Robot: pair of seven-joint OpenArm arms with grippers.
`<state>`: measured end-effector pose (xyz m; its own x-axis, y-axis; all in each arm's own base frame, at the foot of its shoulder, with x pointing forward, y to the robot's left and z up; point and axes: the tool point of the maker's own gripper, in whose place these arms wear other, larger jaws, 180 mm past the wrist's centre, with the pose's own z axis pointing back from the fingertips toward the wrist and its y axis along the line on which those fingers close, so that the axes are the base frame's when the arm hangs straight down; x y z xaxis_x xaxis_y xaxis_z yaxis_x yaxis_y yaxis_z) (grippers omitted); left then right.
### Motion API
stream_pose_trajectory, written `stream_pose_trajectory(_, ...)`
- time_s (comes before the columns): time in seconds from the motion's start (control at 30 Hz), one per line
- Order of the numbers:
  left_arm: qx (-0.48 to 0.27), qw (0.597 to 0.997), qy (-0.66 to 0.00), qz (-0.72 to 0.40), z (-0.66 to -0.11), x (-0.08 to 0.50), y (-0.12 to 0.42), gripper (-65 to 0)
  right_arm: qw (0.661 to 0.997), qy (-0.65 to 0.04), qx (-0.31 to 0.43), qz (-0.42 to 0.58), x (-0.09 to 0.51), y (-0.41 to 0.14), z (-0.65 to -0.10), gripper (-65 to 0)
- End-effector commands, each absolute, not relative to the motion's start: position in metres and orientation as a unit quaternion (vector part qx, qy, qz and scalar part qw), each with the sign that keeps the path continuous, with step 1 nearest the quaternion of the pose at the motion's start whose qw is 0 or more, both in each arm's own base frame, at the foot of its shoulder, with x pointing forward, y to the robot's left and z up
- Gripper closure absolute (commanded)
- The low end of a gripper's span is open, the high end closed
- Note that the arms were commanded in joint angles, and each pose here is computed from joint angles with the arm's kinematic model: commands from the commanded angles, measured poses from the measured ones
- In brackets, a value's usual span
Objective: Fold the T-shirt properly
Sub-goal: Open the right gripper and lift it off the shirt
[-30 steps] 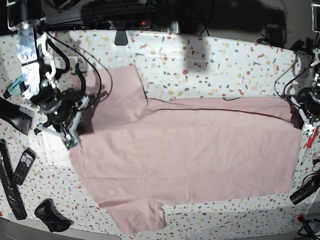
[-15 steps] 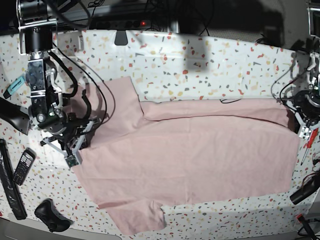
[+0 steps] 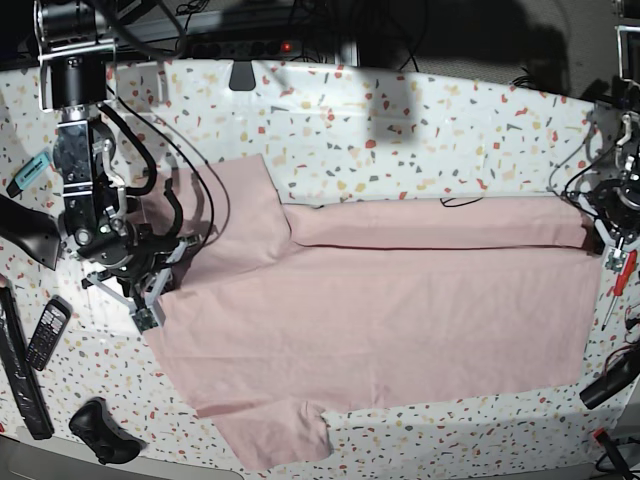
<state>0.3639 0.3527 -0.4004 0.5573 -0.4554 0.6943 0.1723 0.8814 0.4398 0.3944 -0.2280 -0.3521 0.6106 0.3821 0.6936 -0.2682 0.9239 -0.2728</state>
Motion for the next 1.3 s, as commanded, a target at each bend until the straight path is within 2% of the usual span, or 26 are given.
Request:
stream_pose_trajectory(0.0, 0.182, 0.859, -0.445, -0.176, -0.382, 0.372, 0.367, -18.2, 0.882, -0.427, -0.079, 0.182, 0.407, -0.233, -0.332, -5.3)
stream_pose_trajectory(0.03, 0.184, 0.862, -0.438, -0.175, -0.384, 0.371, 0.369, -26.1, 0.882, -0.428, -0.079, 0.181, 0.407, -0.233, -0.331, -12.1)
stream_pose_trajectory(0.07, 0.187, 0.865, -0.431, -0.174, -0.385, 0.369, 0.371, -29.6, 0.882, -0.428, -0.08, 0.181, 0.407, -0.233, -0.331, -17.6)
stream_pose_trajectory(0.1, 0.191, 0.869, -0.423, -0.173, -0.386, 0.367, 0.374, -29.6, 0.881, -0.43, -0.08, 0.181, 0.409, -0.233, -0.329, -21.1)
stream_pose_trajectory(0.13, 0.195, 0.872, -0.415, -0.172, -0.386, 0.365, 0.378, -29.6, 0.88, -0.431, -0.081, 0.181, 0.41, -0.233, -0.327, -21.9)
stream_pose_trajectory(0.3, 0.215, 0.882, -0.385, -0.167, -0.373, 0.362, 0.393, -29.6, 0.88, -0.431, -0.087, 0.182, 0.415, -0.232, -0.311, -21.9)
stream_pose_trajectory(0.47, 0.192, 0.882, -0.405, -0.147, -0.337, 0.373, 0.385, -29.6, 0.878, -0.437, -0.061, 0.186, 0.408, -0.219, -0.297, -21.9)
stream_pose_trajectory(0.73, 0.162, 0.85, -0.461, -0.195, -0.299, 0.379, 0.323, -29.6, 0.892, -0.417, -0.046, 0.17, 0.375, -0.232, -0.307, -21.9)
stream_pose_trajectory(0.9, 0.117, 0.837, -0.487, -0.22, -0.303, 0.36, 0.271, -29.6, 0.899, -0.413, 0.051, 0.14, 0.342, -0.233, -0.314, -21.9)
stream_pose_trajectory(1.0, 0.084, 0.834, -0.5, -0.218, -0.309, 0.347, 0.242, -29.6, 0.908, -0.387, 0.086, 0.136, 0.316, -0.235, -0.317, -21.9)
stream_pose_trajectory(1.13, 0.057, 0.836, -0.505, -0.208, -0.319, 0.336, 0.22, -29.6, 0.933, -0.334, 0.077, 0.112, 0.283, -0.254, -0.34, -21.9)
stream_pose_trajectory(1.27, 0.043, 0.839, -0.504, -0.199, -0.324, 0.333, 0.21, -29.6, 0.938, -0.329, 0.061, 0.095, 0.274, -0.266, -0.345, -21.9)
